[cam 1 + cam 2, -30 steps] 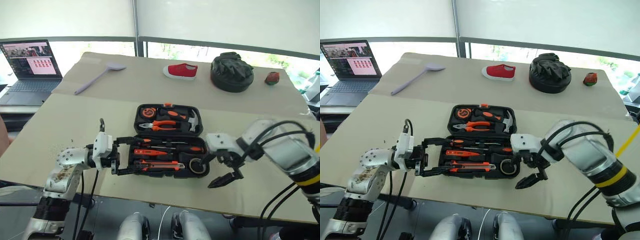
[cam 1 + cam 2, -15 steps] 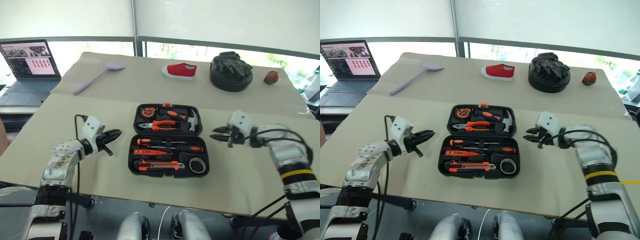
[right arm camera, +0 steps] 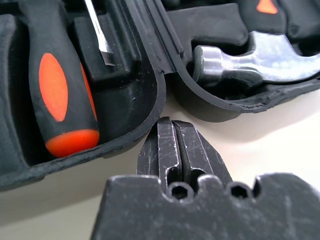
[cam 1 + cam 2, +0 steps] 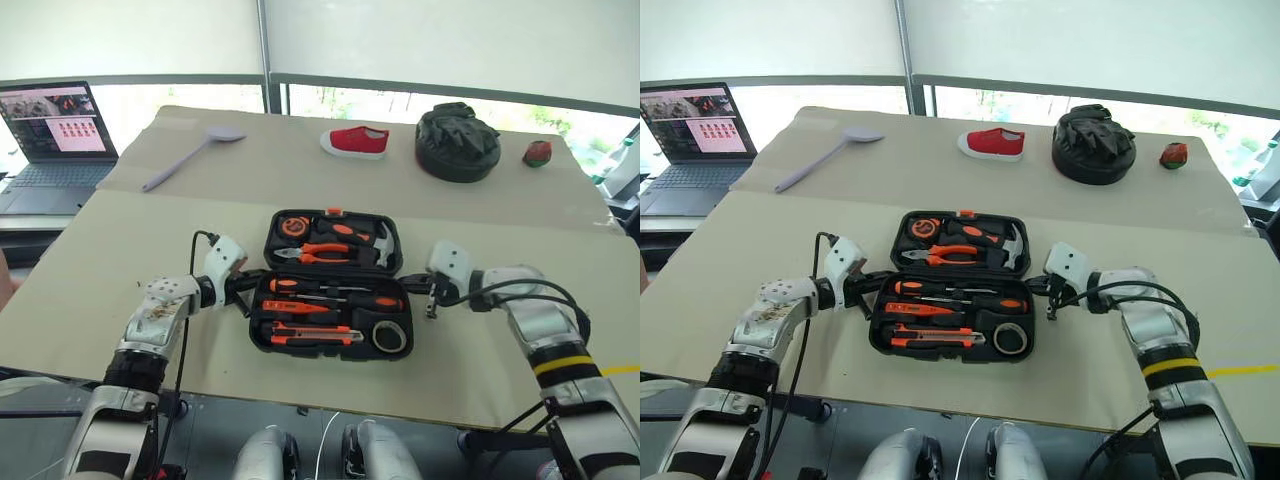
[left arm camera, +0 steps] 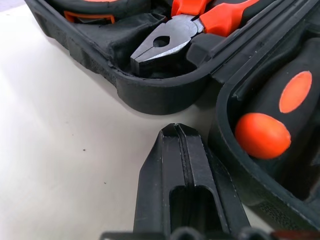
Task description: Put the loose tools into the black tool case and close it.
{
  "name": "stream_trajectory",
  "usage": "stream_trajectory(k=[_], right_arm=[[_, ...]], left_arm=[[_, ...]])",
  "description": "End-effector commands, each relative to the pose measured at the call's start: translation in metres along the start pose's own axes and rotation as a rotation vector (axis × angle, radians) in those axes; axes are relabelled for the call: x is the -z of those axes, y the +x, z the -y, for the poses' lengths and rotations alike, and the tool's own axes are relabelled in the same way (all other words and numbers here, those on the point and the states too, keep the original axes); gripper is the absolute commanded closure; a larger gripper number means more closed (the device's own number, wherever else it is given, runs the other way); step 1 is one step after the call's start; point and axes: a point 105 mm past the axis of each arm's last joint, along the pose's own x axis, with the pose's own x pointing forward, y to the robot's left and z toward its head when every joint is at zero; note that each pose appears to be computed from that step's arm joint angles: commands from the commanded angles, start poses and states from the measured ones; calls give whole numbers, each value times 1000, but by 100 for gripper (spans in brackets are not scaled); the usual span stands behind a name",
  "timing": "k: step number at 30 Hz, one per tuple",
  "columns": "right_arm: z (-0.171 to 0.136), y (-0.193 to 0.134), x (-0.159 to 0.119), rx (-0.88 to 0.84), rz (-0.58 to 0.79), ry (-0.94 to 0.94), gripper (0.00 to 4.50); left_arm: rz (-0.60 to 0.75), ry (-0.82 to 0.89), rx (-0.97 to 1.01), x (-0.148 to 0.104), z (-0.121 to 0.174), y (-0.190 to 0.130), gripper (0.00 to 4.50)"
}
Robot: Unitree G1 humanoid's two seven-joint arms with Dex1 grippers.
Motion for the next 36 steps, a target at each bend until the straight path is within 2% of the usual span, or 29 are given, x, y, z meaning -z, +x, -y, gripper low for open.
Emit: stream_trajectory(k=[1,4,9,10,13,16,17,18,19,21,22,23,27,33,35,36], right_arm=[[-20,1,-20,-65,61,-11,446],[-21,-4,-16,-16,53,7,446],[6,-27,-7,197,0,-73,446],[8,-34,-3,212,-23,13,450],[18,-55,2,285,-74,243,369],[30,-63,-3,363,-138,392,255],[32,-64,-7,374,-134,426,234],[39,-62,-15,387,-100,479,196],[46,-60,-21,397,-72,534,155],[55,-56,-28,400,-42,636,101],[58,-54,-30,397,-37,667,57],[61,-49,-32,389,-46,714,36],[68,-26,-42,339,-95,792,36],[69,-14,-29,339,-198,809,36],[65,-14,-23,327,-238,816,90],[58,-13,-22,299,-261,816,109]], left_arm=[[38,15,80,-9,18,3,450],[22,30,51,-5,16,-2,450],[18,38,-91,-5,-9,-22,450],[-10,7,-104,-3,-13,-29,424],[-39,-189,-76,-6,-21,-48,339],[-76,-322,-207,-12,-47,-58,217],[-95,-348,-226,-13,-50,-59,192],[-141,-375,-265,-14,-57,-57,145],[-146,-416,-292,-19,-62,-54,103],[-138,-497,-296,-30,-66,-46,38],[-132,-529,-285,-34,-65,-42,1],[-121,-573,-260,-41,-63,-35,0],[-131,-545,-231,-54,-59,-4,0],[-124,-564,-222,-56,-58,18,0],[-151,-562,-207,-49,-52,24,0],[-165,-563,-193,-45,-48,26,27]])
